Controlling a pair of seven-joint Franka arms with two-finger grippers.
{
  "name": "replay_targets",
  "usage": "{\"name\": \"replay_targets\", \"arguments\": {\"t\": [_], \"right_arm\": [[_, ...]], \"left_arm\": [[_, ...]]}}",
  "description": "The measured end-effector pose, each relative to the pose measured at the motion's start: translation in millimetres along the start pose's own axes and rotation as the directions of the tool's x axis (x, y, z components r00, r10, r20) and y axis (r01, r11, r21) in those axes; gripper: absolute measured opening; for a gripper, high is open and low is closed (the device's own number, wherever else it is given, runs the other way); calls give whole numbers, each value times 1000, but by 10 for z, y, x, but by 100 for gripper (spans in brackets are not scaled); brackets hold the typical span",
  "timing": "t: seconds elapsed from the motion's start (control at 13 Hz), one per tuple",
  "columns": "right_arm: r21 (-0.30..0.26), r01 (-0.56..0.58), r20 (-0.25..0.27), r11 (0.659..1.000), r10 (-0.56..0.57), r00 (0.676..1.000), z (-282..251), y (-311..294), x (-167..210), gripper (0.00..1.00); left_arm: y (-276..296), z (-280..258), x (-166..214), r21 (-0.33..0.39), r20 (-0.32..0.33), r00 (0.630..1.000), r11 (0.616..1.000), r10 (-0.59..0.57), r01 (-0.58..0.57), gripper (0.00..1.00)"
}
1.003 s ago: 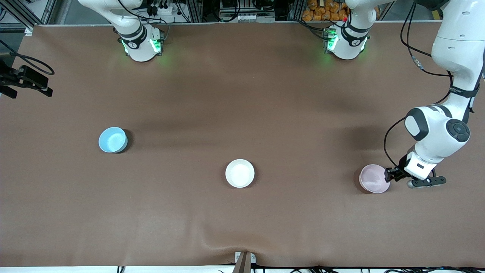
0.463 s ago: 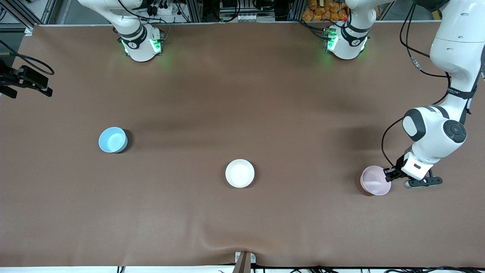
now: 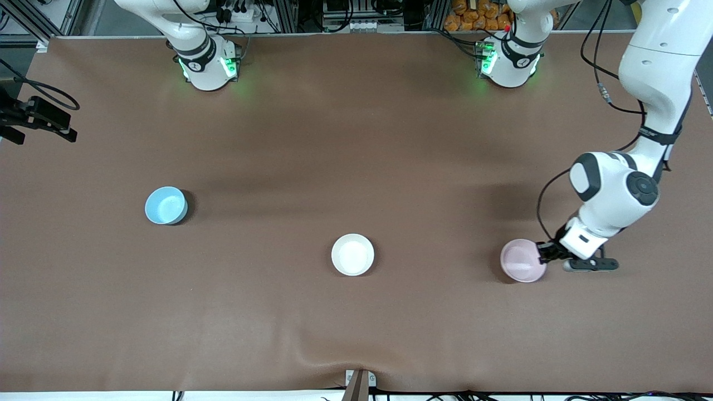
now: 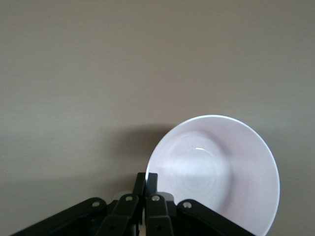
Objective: Stack pink and blue bowls on white bowl
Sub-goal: 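Carry the pink bowl with the left gripper over the white bowl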
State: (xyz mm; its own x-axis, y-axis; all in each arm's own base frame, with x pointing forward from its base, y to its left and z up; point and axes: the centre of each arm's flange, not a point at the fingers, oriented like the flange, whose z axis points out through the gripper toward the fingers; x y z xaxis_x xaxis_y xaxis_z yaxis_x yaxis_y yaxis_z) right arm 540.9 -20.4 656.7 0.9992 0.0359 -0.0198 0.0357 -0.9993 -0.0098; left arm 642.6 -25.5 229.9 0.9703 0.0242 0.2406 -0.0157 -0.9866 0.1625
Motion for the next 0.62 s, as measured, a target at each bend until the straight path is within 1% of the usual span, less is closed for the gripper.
{"name": "replay_targets", "arguments": {"t": [0.23,0.62], "right_arm": [[0,0,0,1000,0,1000,0,0,0,100],[1,0,0,1000,0,1000,0,-3,0,100]], "left_arm": [[449,-18,-16,-44,1,1000,999,11,-11,3],[1140,-30,-48,-85,3,1000,996,16,-16,3]]}}
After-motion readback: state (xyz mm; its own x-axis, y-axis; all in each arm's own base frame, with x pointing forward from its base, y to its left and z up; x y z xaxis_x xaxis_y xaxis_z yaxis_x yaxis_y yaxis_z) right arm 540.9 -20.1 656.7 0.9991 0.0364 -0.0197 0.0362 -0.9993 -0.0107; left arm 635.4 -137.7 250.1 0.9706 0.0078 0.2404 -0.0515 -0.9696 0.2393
